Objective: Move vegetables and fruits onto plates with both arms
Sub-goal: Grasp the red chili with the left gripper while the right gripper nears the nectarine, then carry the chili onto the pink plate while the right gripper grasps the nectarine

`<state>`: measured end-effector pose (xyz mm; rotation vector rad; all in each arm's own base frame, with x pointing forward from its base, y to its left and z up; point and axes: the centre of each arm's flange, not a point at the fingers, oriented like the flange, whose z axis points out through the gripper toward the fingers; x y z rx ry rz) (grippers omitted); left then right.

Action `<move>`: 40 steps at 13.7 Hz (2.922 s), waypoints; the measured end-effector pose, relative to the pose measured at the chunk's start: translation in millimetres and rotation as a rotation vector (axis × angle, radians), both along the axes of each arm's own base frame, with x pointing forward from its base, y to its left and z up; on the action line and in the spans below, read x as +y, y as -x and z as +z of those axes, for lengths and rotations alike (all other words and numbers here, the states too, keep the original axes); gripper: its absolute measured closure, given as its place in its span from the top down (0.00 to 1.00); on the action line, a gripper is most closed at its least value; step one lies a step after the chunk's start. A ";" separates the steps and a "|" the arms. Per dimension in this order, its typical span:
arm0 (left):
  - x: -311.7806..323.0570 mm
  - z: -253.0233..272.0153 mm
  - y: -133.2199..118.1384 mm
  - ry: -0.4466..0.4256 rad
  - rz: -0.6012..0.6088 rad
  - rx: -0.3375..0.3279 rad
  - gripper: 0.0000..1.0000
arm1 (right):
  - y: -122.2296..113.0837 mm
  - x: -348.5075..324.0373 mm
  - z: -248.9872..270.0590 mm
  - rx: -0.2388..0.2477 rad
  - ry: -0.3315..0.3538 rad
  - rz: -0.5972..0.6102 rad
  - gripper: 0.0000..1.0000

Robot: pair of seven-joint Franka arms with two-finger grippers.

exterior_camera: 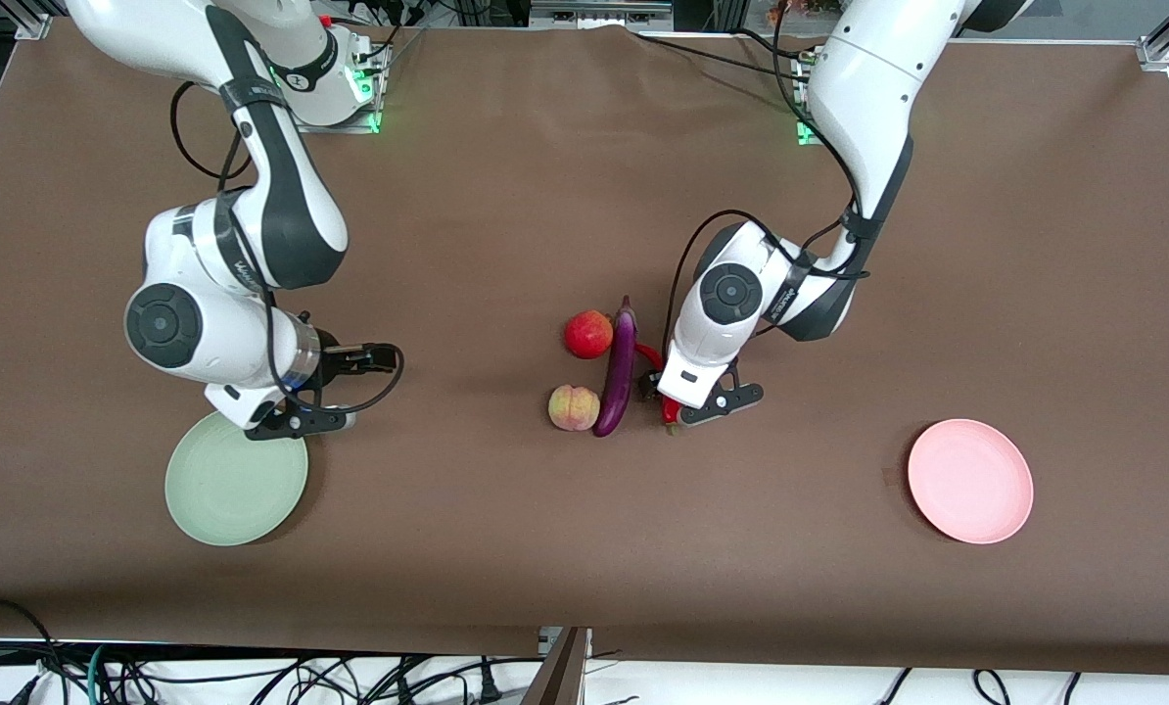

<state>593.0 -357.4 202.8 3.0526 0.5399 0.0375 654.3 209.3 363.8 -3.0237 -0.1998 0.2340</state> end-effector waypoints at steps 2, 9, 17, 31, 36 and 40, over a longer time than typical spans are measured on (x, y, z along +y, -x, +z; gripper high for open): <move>-2.6 -9.7 2.1 -0.007 -0.013 -0.003 0.95 | 4.9 19.6 -5.7 0.002 0.007 -0.015 1.00; -14.1 -24.9 11.6 -0.027 -0.050 0.003 0.24 | 43.6 130.9 -35.1 -0.018 0.028 -0.028 1.00; 152.0 84.8 -72.5 -0.253 -0.208 -0.014 0.23 | 91.8 227.4 -86.1 -0.058 0.037 -0.062 1.00; 435.7 25.5 -126.1 -0.283 -0.535 -0.014 0.23 | 135.5 292.7 -129.7 -0.104 0.024 -0.170 1.00; 453.7 7.7 -126.0 -0.290 -0.545 -0.033 0.23 | 134.3 293.4 -132.0 -0.113 0.016 -0.174 1.00; 458.3 0.0 -124.3 -0.287 -0.543 -0.024 0.23 | 134.9 297.0 -139.1 -0.122 -0.002 -0.184 1.00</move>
